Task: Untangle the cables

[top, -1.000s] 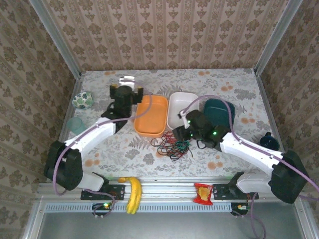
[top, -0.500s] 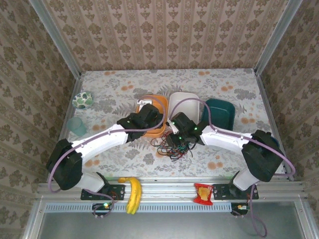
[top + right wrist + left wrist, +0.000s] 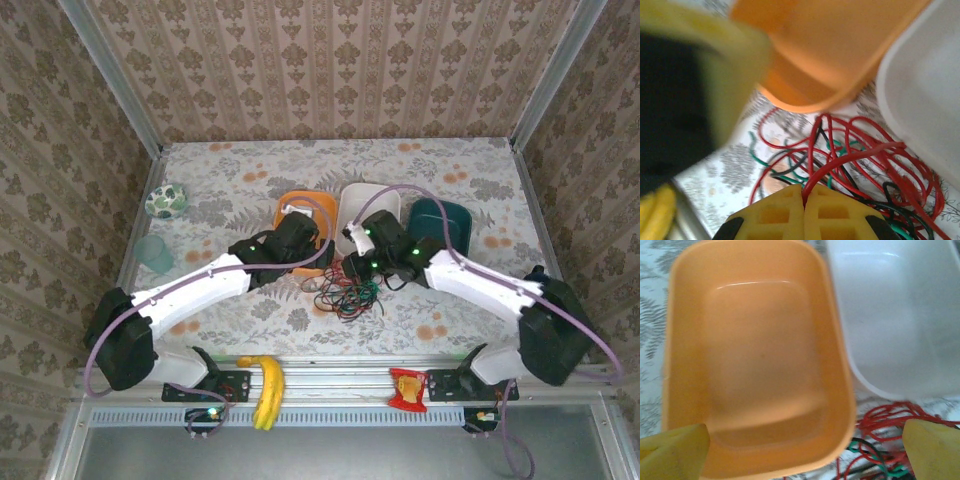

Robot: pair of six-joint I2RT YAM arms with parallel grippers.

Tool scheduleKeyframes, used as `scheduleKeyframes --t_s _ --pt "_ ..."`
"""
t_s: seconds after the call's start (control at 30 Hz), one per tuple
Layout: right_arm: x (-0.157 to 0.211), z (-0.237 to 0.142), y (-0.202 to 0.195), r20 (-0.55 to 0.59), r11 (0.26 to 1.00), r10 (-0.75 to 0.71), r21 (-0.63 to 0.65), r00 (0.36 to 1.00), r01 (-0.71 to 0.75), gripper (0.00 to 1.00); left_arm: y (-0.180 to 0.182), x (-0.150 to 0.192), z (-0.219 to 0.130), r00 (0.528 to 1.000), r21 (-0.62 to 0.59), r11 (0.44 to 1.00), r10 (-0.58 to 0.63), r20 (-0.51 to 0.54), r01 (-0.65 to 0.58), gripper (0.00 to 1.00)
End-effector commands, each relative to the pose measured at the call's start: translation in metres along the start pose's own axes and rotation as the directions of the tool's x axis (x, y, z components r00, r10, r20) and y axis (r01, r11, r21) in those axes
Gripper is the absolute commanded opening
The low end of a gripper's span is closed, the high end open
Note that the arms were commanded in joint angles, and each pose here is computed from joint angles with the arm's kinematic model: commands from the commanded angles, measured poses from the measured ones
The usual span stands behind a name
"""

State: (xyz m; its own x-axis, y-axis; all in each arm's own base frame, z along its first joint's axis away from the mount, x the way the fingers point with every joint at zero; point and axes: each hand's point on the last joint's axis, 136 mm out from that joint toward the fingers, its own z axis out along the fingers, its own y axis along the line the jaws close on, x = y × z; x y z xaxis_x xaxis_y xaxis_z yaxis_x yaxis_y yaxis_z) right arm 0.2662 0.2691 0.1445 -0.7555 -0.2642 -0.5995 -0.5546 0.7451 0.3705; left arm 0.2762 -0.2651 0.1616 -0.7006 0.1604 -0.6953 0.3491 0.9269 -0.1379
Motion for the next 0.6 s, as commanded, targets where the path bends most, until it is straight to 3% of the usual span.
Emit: scheduleKeyframes --t_s 0.0,0.17,0.3,0.57 --pt "-0.006 -0.030 0.017 0.053 0.996 -0.012 -0.092 0.999 0.017 0.00 -0.030 0.003 -0.005 0.992 0.144 0.983 0.121 -0.036 -0.114 1.00" --pt "-0.017 -0.055 0.019 0.116 0.992 0.017 -0.128 0.993 -0.002 0.00 -0.058 0.004 -0.011 0.985 0.275 0.949 0.169 -0.025 -0.156 0.99" --pt "-0.041 -0.087 0.023 0.222 0.991 0.017 -0.134 0.975 0.013 0.00 -0.071 0.009 -0.005 0.977 0.298 0.936 0.210 -0.035 -0.190 0.98" --pt "-0.104 -0.188 0.035 0.487 0.993 -0.075 -0.039 0.870 0.107 0.00 -0.059 0.019 0.025 0.957 0.114 0.963 0.258 -0.131 -0.244 0.98"
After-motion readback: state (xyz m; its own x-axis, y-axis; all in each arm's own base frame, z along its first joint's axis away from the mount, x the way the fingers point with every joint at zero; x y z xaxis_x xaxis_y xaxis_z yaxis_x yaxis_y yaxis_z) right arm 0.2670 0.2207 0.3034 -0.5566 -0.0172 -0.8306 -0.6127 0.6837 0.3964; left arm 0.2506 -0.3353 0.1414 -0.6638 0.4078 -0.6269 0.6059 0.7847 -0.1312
